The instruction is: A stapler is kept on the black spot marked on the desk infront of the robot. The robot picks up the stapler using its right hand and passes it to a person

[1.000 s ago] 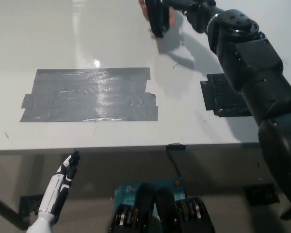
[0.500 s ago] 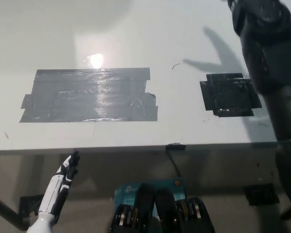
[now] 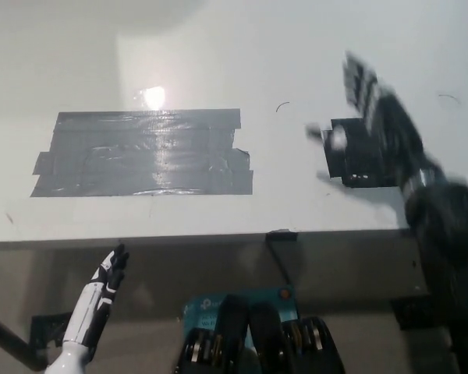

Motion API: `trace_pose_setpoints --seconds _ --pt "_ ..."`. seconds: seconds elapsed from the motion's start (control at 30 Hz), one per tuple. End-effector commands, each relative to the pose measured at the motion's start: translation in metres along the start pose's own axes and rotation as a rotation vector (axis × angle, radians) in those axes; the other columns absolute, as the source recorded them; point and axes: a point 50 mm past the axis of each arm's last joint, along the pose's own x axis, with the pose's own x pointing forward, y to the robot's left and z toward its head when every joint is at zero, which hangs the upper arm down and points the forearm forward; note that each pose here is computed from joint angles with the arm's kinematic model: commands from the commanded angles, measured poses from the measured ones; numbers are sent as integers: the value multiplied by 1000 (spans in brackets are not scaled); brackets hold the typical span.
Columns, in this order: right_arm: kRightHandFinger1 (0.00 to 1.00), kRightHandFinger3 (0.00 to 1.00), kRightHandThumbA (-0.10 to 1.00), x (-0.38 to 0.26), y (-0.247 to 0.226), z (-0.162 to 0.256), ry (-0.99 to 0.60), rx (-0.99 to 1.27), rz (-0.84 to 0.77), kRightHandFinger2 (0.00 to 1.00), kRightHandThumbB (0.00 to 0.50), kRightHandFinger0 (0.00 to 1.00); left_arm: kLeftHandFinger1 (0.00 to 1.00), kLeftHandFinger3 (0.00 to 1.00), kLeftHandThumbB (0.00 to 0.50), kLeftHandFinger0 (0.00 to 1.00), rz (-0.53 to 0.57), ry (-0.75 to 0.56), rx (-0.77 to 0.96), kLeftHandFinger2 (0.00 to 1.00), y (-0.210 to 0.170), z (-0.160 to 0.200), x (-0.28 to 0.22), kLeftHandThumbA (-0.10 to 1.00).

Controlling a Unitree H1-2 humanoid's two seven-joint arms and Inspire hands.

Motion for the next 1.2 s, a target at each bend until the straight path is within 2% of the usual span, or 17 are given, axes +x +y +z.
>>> trace_pose_setpoints --seconds 0.0,0.07,0.1,0.17,0.23,0.3,0.43,0.47,0.53,0.63,0.7,0.8,0.83,0.9,0.97,1.07,1.17 --pt "1000 1000 1000 -239 45 114 -621 -70 191 1000 493 1000 1000 1000 500 1000 -15 -16 -51 1000 -8 -12 -22 1000" --pt "1000 1000 1000 -250 49 106 -605 -42 188 1000 489 1000 1000 1000 500 1000 -14 -4 -47 1000 -9 -15 -26 1000" --pt "1000 1000 1000 -257 52 99 -609 -31 183 1000 450 1000 1000 1000 500 1000 -18 2 -47 1000 -10 -16 -28 1000" --pt "1000 1000 1000 -266 55 92 -606 -22 182 1000 427 1000 1000 1000 500 1000 -22 9 -51 1000 -12 -18 -32 1000" --pt "1000 1000 1000 -279 58 79 -538 30 190 1000 480 1000 1000 1000 500 1000 -28 19 -54 1000 -15 -23 -40 1000" --pt "1000 1000 996 -283 59 68 -489 58 191 1000 500 1000 1000 1000 500 1000 -29 30 -58 1000 -15 -26 -44 1000" --pt "1000 1000 973 -285 57 38 -353 98 198 1000 477 1000 1000 1000 500 1000 -28 45 -60 1000 -16 -28 -49 1000" --pt "1000 1000 979 -284 55 19 -288 100 179 1000 415 1000 1000 1000 500 1000 -30 47 -56 1000 -16 -29 -51 1000" --pt "1000 1000 977 -283 53 7 -256 104 167 1000 404 1000 1000 1000 500 1000 -33 47 -52 1000 -17 -29 -52 1000" --pt "1000 1000 943 -275 49 -33 -141 151 127 1000 397 1000 1000 1000 500 1000 -35 53 -52 1000 -19 -30 -56 1000" --pt "1000 1000 932 -269 45 -67 -43 154 105 1000 360 1000 1000 1000 500 1000 -37 57 -60 1000 -19 -32 -58 1000" --pt "1000 1000 955 -265 41 -93 19 134 86 1000 376 1000 1000 1000 500 1000 -38 53 -54 1000 -20 -32 -58 1000" --pt "1000 1000 980 -263 38 -111 67 133 71 1000 425 1000 1000 1000 500 1000 -40 57 -57 1000 -22 -32 -59 1000" --pt "1000 1000 1000 -262 34 -126 118 117 61 1000 447 1000 1000 1000 500 1000 -41 55 -57 1000 -23 -30 -57 1000" --pt "1000 1000 1000 -260 32 -132 140 103 65 1000 452 1000 1000 1000 500 1000 -37 50 -53 1000 -22 -28 -56 1000" --pt "1000 1000 995 -259 29 -136 156 88 69 1000 420 1000 1000 1000 500 1000 -33 49 -45 1000 -23 -28 -56 1000" --pt "1000 1000 994 -258 26 -138 167 92 73 1000 423 1000 1000 1000 500 1000 -32 47 -54 1000 -25 -29 -56 1000"
